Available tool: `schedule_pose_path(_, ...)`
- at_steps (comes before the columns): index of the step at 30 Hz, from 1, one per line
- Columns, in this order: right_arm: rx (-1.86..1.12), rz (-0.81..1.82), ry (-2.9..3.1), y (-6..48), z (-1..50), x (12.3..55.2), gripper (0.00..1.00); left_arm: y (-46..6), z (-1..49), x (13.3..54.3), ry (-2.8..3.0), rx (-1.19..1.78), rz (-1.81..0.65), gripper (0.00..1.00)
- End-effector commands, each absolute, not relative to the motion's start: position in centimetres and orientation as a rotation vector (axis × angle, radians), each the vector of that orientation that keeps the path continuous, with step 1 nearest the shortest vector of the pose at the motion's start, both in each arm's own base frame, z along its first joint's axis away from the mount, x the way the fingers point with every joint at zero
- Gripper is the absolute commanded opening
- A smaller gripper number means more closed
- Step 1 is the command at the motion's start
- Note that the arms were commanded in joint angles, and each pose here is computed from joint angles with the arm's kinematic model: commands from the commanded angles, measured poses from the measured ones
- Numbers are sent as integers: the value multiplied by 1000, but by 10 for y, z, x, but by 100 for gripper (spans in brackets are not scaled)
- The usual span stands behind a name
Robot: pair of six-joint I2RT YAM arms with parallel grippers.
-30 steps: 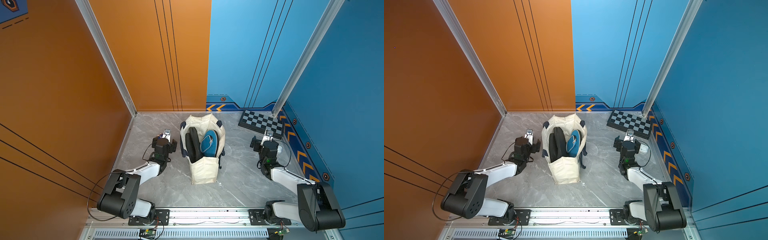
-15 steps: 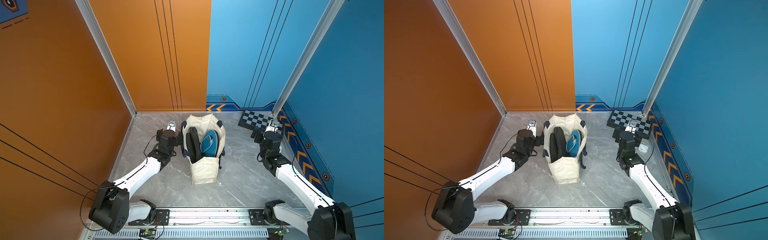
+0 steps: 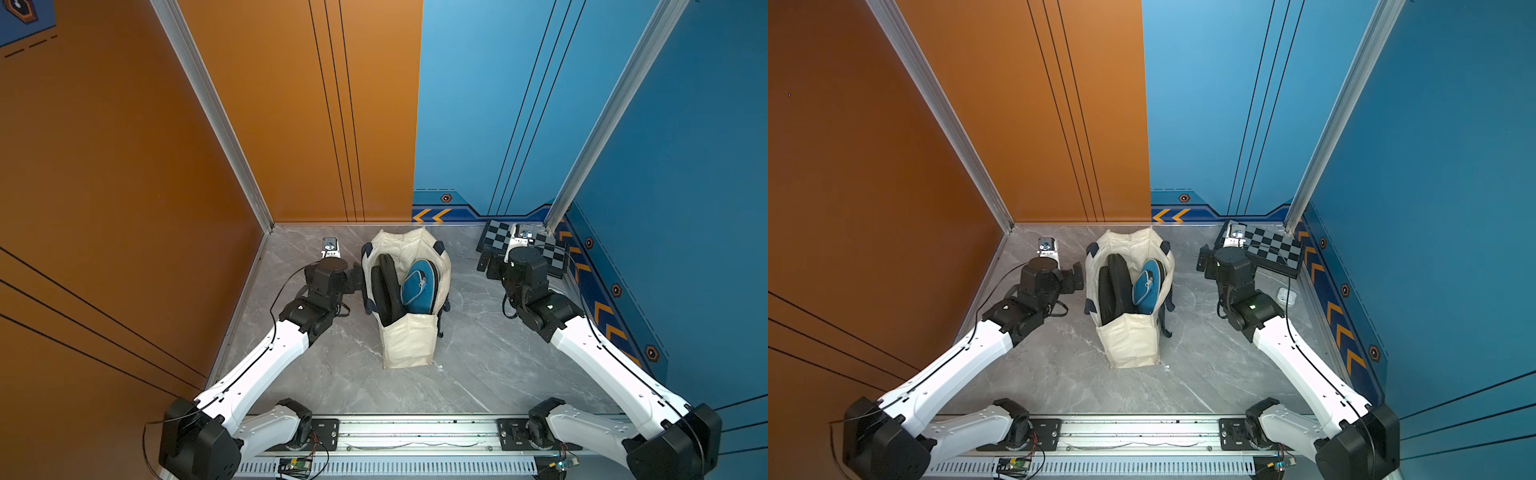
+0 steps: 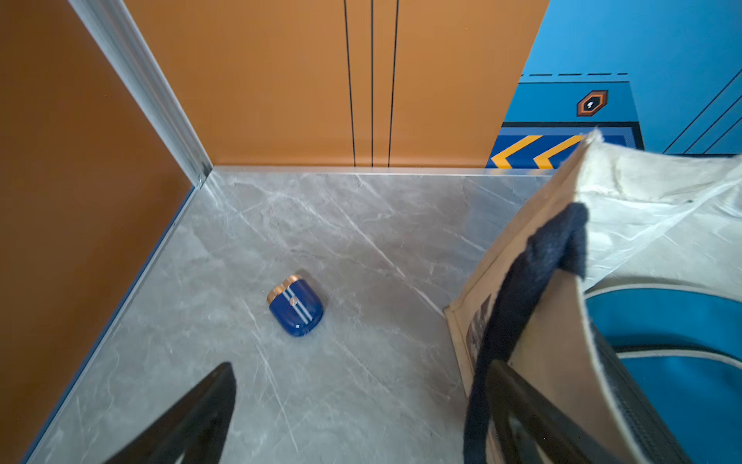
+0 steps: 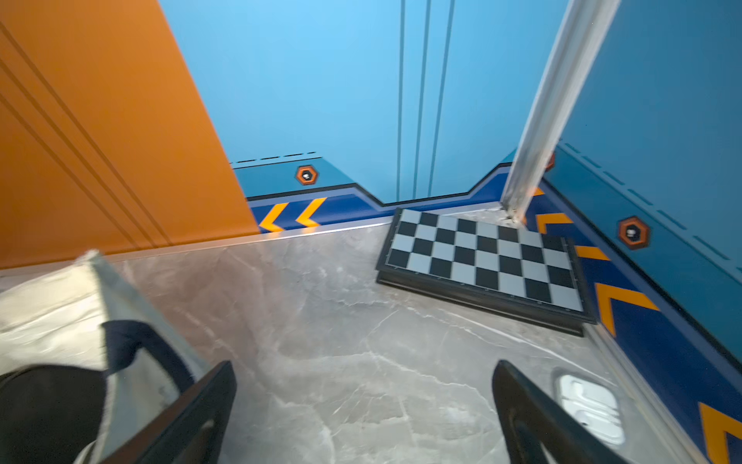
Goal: Remove the ping pong set from the canvas bag
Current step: Pick up the ping pong set from the canvas bag.
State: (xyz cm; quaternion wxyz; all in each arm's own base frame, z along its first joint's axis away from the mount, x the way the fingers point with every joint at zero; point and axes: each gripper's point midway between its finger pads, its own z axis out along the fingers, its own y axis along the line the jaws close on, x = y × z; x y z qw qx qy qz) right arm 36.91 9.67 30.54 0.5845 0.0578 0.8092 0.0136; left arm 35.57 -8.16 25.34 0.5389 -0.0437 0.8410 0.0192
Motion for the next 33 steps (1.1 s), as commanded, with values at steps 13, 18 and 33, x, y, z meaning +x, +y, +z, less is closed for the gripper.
schedule_pose_path(13, -323, 171, 2193, 255, 292, 343, 96, -108, 308, 332, 2082, -124, -233, 88)
schedule_pose_path(18, -418, 169, 2221, 283, 290, 337, 92, -137, 316, 328, 2103, -10, -275, 87)
schedule_pose_path(33, -461, 86, 2350, 280, 242, 329, 86, -187, 232, 299, 2346, 221, -306, 49)
